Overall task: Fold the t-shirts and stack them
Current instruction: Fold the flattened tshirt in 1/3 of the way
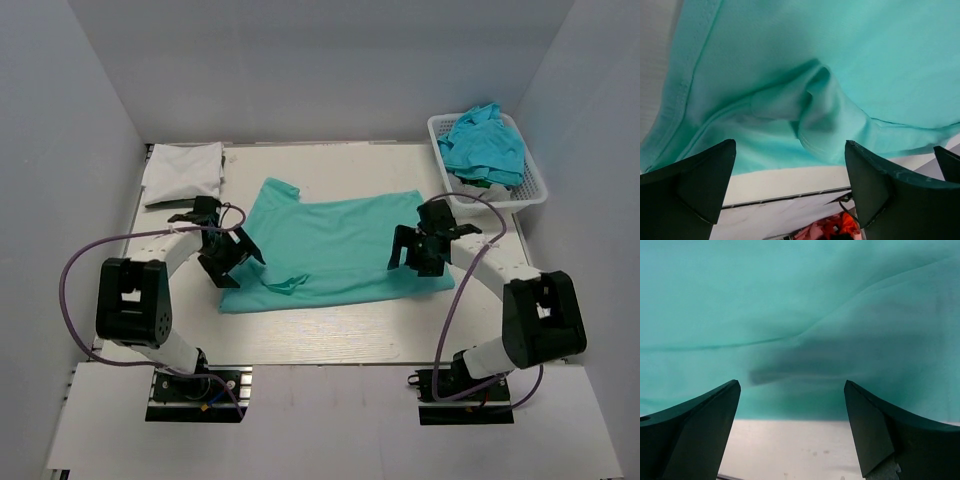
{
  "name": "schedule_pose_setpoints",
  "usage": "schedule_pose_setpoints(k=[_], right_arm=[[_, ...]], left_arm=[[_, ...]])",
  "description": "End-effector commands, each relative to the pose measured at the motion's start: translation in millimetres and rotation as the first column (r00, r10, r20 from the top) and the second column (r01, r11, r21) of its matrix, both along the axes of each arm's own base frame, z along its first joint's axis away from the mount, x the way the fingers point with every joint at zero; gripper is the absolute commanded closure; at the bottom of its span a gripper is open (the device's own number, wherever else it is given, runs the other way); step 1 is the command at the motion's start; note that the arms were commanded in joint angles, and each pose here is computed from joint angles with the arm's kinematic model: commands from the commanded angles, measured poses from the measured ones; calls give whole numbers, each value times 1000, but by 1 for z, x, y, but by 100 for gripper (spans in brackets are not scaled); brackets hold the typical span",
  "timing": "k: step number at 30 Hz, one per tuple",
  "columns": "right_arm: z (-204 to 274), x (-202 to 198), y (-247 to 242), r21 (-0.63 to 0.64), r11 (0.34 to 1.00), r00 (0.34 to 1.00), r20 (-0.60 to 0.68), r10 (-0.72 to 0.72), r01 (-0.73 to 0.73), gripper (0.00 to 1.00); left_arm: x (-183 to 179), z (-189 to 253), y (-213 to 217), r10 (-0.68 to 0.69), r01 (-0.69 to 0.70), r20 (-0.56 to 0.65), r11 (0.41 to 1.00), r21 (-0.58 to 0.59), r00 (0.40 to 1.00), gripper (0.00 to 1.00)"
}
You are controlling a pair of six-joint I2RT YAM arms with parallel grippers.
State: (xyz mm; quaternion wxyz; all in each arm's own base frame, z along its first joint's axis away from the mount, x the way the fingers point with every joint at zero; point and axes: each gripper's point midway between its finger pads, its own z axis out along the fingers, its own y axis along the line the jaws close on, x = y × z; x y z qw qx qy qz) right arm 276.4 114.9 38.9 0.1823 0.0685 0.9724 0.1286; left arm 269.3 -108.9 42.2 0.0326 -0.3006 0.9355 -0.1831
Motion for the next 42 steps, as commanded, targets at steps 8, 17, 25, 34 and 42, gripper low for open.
schedule_pose_setpoints(k=[8,17,25,34,42], right_arm=[[87,5,85,-118,855,798,312,515,-506,10],[122,-28,234,-437,433,177,514,839,-788,10],[92,-27,301,-573,269,-34,462,886,-774,11],[54,-15,327,-649,234,-57,394,917,-724,21],[32,-12,326,-624,245,-2,367,930,-742,46]], left_arm=[[-10,35,-17,-165,162,122,986,33,979,0],[22,69,44,224,-251,119,917,310,967,0],[2,21,4,235,-232,-34,968,92,971,0],[3,0,8,265,-256,-53,958,127,963,0],[-5,-15,10,255,-246,-55,960,131,965,0]])
